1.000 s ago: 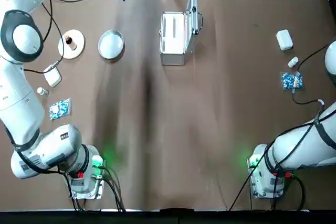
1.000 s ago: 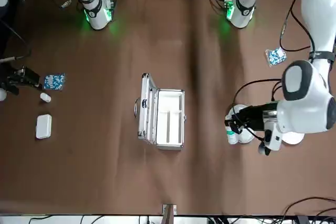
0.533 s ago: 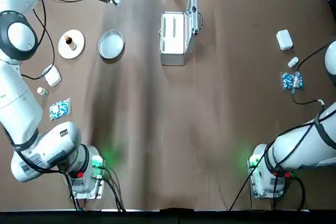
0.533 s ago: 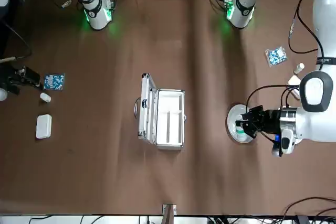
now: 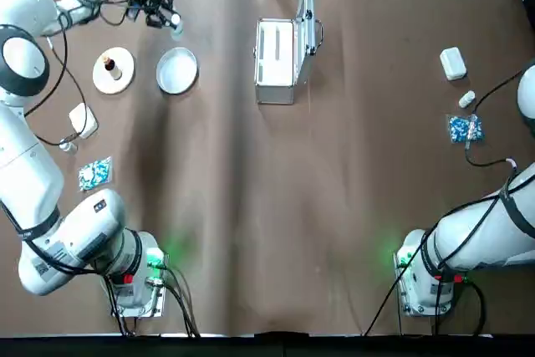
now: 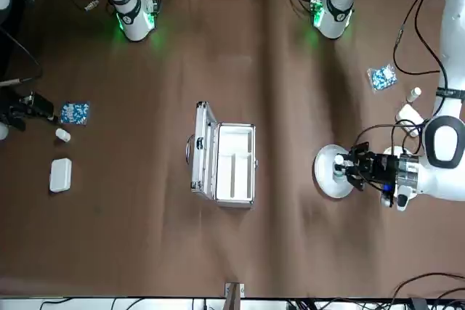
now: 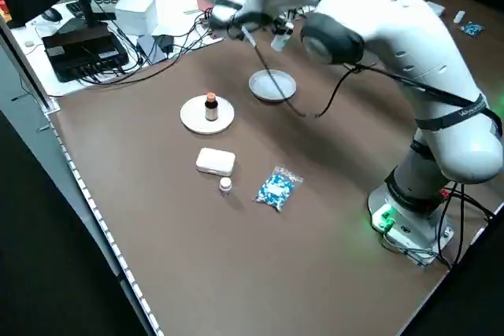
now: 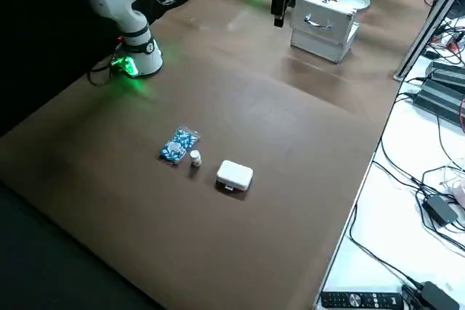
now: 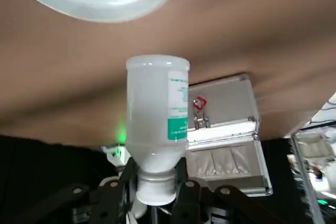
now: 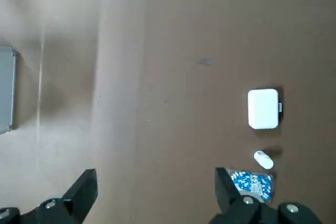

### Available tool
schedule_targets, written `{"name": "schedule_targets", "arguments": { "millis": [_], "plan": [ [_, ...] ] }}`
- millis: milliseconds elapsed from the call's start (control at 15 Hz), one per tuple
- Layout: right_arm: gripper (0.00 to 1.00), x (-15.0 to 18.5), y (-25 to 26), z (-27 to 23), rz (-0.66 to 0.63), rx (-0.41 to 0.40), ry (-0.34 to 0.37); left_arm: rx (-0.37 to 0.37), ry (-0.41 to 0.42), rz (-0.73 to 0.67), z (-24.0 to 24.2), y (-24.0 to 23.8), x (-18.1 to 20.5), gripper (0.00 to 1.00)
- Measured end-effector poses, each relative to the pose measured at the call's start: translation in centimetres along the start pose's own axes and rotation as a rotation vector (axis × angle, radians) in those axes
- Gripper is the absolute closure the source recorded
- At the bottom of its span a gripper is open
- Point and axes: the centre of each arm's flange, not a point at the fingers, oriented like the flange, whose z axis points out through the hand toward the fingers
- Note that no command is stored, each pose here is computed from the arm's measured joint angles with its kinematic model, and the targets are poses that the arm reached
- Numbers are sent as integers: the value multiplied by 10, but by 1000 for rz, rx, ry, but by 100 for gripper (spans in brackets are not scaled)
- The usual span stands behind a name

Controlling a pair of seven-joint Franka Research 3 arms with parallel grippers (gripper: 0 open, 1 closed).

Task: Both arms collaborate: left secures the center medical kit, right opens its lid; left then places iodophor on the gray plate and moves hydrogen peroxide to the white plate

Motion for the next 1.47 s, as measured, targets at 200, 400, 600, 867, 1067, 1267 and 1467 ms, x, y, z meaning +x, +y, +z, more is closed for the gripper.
{"name": "schedule_targets", "arguments": {
  "millis": [200,400,600,867,1067,1267,1467],
  "plan": [
    [1,0,0,0,1,0,-1,-32,-101,-79,1,-29,66,67],
    [1,0,1,0,2,0,-1,-41,-140,-107,5,-33,76,67],
    [1,-2,11,0,19,-1,0,-37,-181,-141,13,-42,94,67],
    [1,-2,17,0,28,-1,1,-32,-211,-170,24,-51,114,67],
    [1,-2,17,0,28,-1,1,-31,-224,-182,28,-54,119,67],
    [1,-2,17,0,27,-1,1,-28,-257,-216,34,-62,132,67],
    [1,-2,17,-1,27,-1,1,-30,-259,-245,36,-73,149,67]
  ]
}}
